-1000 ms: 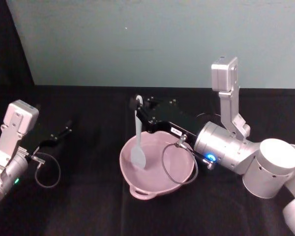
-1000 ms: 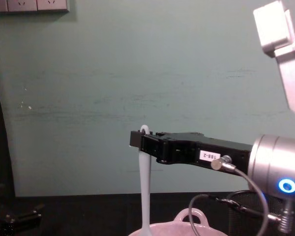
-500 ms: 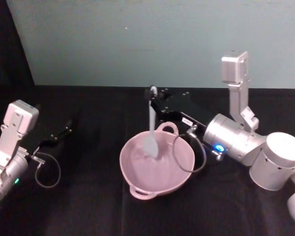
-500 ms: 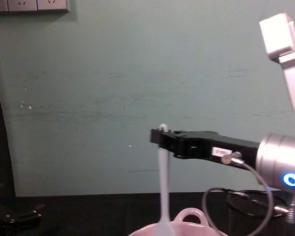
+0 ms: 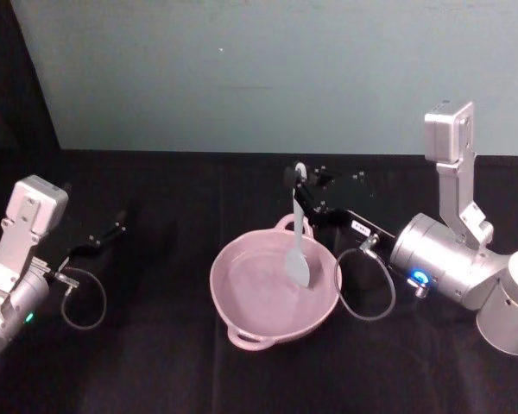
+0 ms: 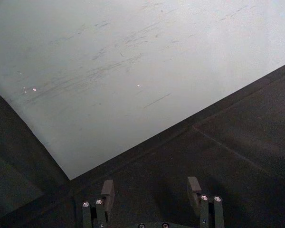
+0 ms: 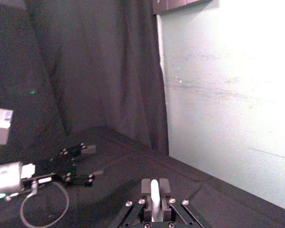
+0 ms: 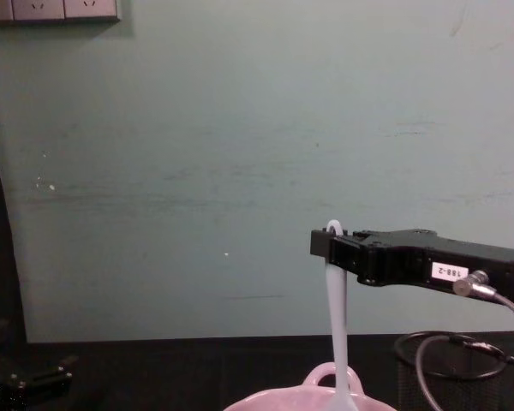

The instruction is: Use the one hand to pick up the spoon and stir the clear water in the bowl.

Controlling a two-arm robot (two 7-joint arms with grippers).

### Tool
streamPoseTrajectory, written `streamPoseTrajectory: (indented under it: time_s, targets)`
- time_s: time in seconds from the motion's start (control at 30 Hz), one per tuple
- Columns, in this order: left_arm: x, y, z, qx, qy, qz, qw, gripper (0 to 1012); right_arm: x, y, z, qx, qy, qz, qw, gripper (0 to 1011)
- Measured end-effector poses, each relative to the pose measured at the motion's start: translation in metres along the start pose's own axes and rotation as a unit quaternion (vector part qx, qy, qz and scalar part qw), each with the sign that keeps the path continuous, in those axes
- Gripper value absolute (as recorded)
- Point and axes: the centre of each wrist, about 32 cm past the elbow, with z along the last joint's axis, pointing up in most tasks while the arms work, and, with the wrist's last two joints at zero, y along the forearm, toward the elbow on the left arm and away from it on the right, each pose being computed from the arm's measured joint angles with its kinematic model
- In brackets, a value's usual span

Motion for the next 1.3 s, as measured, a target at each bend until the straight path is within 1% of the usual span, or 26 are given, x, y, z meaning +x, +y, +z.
streamPoseTrajectory:
  time_s: [0.13,0.17,0.3,0.4,0.5,0.67,0.8,0.9,1.0,1.03,1.1,1.23,1.3]
  targets:
    - [0.0,0.0,0.0,0.0,0.0,0.0,1.0,1005,-0.007,-0.004,0.003,-0.008,-0.006,0.01,0.9999,116]
    - [0.0,0.0,0.0,0.0,0.0,0.0,1.0,1005,-0.01,-0.004,0.004,-0.011,-0.007,0.015,0.9998,116]
    - [0.0,0.0,0.0,0.0,0.0,0.0,1.0,1005,-0.018,-0.003,0.004,-0.017,-0.007,0.03,0.9994,116]
    - [0.0,0.0,0.0,0.0,0.0,0.0,1.0,1005,-0.027,0.002,0.003,-0.021,-0.005,0.051,0.9984,116]
    - [0.0,0.0,0.0,0.0,0.0,0.0,1.0,1005,-0.032,0.009,0.003,-0.019,-0.004,0.066,0.9976,116]
    - [0.0,0.0,0.0,0.0,0.0,0.0,1.0,1005,-0.037,0.021,0.002,-0.013,-0.002,0.079,0.9968,116]
    - [0.0,0.0,0.0,0.0,0.0,0.0,1.0,1005,-0.035,0.032,-0.002,-0.005,0.006,0.079,0.9968,116]
    - [0.0,0.0,0.0,0.0,0.0,0.0,1.0,1005,-0.033,0.036,-0.005,0.0,0.014,0.077,0.9969,116]
    - [0.0,0.0,0.0,0.0,0.0,0.0,1.0,1005,-0.029,0.042,-0.01,0.008,0.026,0.071,0.9971,116]
    - [0.0,0.0,0.0,0.0,0.0,0.0,1.0,1005,-0.025,0.044,-0.013,0.011,0.031,0.066,0.9973,116]
    - [0.0,0.0,0.0,0.0,0.0,0.0,1.0,1005,-0.022,0.045,-0.015,0.014,0.034,0.061,0.9975,116]
    - [0.0,0.0,0.0,0.0,0.0,0.0,1.0,1005,-0.013,0.045,-0.018,0.02,0.039,0.045,0.998,116]
    - [0.0,0.0,0.0,0.0,0.0,0.0,1.0,1005,-0.007,0.043,-0.02,0.021,0.04,0.033,0.9984,116]
